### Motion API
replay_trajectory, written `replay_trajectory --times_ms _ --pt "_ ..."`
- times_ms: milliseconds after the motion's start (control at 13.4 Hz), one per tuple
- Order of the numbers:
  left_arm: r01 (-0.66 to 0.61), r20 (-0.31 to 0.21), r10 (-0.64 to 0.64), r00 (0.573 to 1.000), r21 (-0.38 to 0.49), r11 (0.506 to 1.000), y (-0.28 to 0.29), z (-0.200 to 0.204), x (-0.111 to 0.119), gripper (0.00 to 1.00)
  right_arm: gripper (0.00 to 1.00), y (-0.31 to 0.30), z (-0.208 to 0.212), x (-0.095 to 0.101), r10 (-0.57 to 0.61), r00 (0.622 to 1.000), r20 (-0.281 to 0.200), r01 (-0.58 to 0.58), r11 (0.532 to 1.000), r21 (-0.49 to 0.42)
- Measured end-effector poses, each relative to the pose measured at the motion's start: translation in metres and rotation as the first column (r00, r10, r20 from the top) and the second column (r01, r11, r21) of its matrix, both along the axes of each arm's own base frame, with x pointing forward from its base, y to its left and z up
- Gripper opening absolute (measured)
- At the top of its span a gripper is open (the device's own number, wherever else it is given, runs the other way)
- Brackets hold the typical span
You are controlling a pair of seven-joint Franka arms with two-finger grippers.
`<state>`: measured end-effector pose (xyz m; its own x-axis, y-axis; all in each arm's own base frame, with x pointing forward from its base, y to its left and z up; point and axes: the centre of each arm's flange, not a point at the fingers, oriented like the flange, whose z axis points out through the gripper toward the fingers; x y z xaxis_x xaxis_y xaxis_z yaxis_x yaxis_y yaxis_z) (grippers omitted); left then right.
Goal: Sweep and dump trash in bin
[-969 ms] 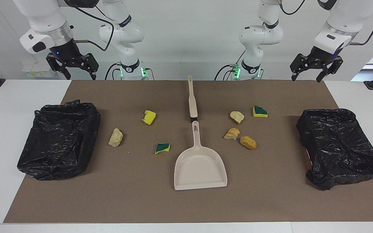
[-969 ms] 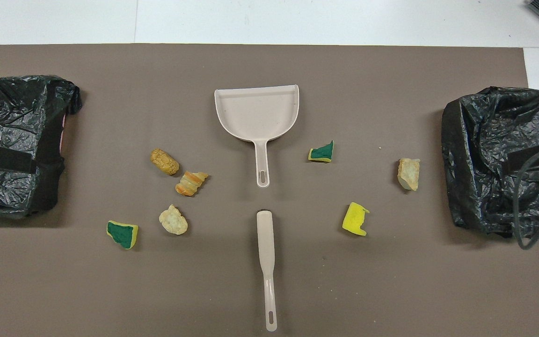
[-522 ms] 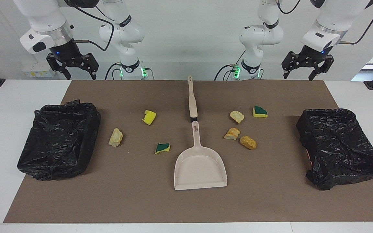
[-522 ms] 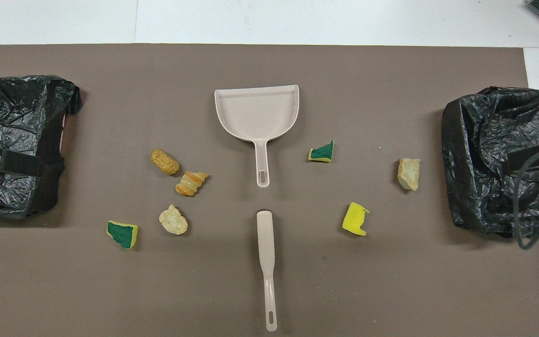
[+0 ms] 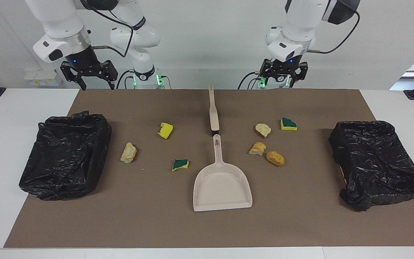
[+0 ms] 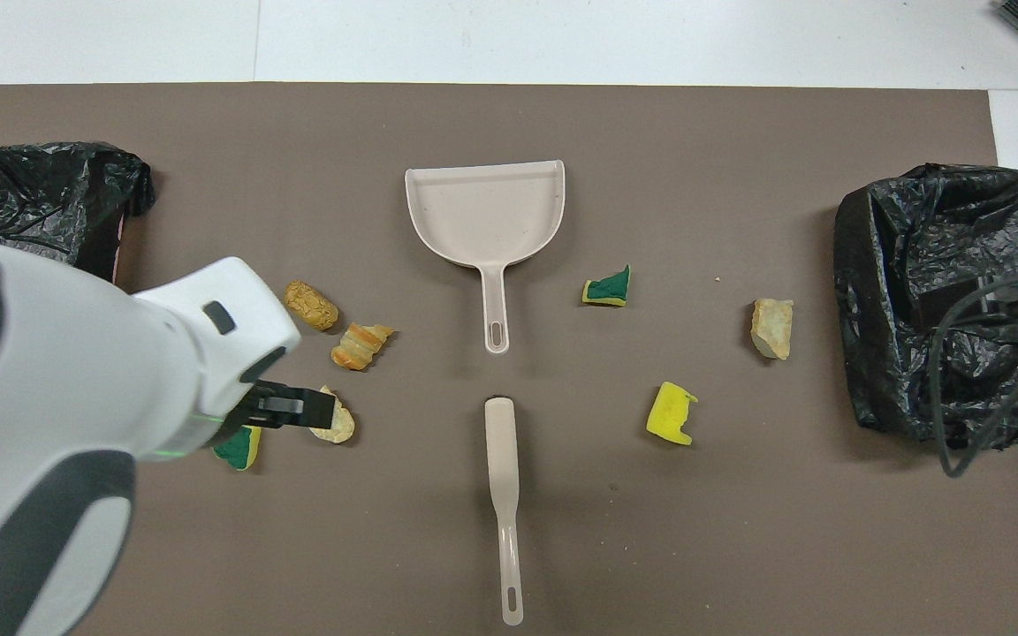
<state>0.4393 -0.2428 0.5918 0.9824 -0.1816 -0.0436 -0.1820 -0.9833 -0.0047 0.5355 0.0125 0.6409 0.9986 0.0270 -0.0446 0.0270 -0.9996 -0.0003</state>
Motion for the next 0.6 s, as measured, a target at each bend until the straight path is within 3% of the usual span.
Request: replay_trajectory --times_ms 298,596 --pt "0.015 -0.014 -0.015 1.0 -0.004 1.0 -0.062 -0.057 -0.049 1.0 1.0 0.032 -0.018 0.017 0.055 0.998 -0.003 -0.055 0.998 0.0" --pt "-0.002 0.015 0.003 1.0 -0.024 1.0 -0.109 -0.108 -0.093 1.0 1.0 0.065 -0.039 0.031 0.102 0.995 -0.009 -0.102 0.995 0.005"
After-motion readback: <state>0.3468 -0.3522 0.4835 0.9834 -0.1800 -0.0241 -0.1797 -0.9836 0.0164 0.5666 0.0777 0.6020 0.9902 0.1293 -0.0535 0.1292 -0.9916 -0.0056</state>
